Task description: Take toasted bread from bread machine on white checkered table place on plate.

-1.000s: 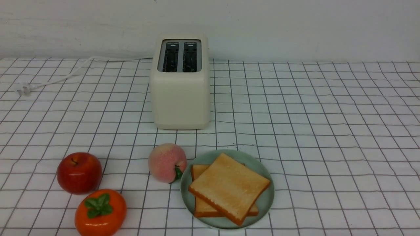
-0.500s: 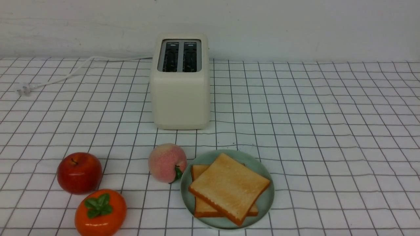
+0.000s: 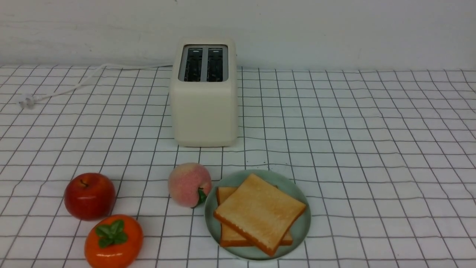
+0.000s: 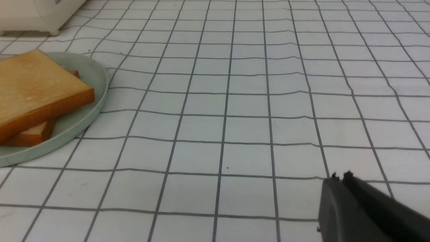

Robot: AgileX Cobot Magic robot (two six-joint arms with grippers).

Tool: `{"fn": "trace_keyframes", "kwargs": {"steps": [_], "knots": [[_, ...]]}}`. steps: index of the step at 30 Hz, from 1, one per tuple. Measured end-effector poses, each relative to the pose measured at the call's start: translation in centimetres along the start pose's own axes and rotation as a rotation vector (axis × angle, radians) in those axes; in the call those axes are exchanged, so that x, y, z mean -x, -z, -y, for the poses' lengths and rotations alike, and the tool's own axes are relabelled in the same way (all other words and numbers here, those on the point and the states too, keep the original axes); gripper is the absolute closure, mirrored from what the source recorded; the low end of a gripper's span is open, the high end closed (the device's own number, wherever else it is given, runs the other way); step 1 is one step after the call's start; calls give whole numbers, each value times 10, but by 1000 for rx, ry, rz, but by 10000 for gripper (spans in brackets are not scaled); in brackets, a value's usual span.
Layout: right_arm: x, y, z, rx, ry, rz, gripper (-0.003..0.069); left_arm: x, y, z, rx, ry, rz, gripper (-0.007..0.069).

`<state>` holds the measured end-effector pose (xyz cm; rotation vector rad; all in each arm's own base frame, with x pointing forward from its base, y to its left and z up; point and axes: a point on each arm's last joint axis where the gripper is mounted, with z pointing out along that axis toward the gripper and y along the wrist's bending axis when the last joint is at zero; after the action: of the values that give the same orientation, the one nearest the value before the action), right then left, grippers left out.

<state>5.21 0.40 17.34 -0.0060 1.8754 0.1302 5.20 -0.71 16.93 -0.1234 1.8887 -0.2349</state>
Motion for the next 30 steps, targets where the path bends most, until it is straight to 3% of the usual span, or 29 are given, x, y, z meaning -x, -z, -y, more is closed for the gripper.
{"fn": "trace_keyframes", "kwargs": {"steps": [30], "knots": [[0, 0, 0, -1, 6, 0, 616, 0, 0, 0, -2, 13, -4, 638]]}}
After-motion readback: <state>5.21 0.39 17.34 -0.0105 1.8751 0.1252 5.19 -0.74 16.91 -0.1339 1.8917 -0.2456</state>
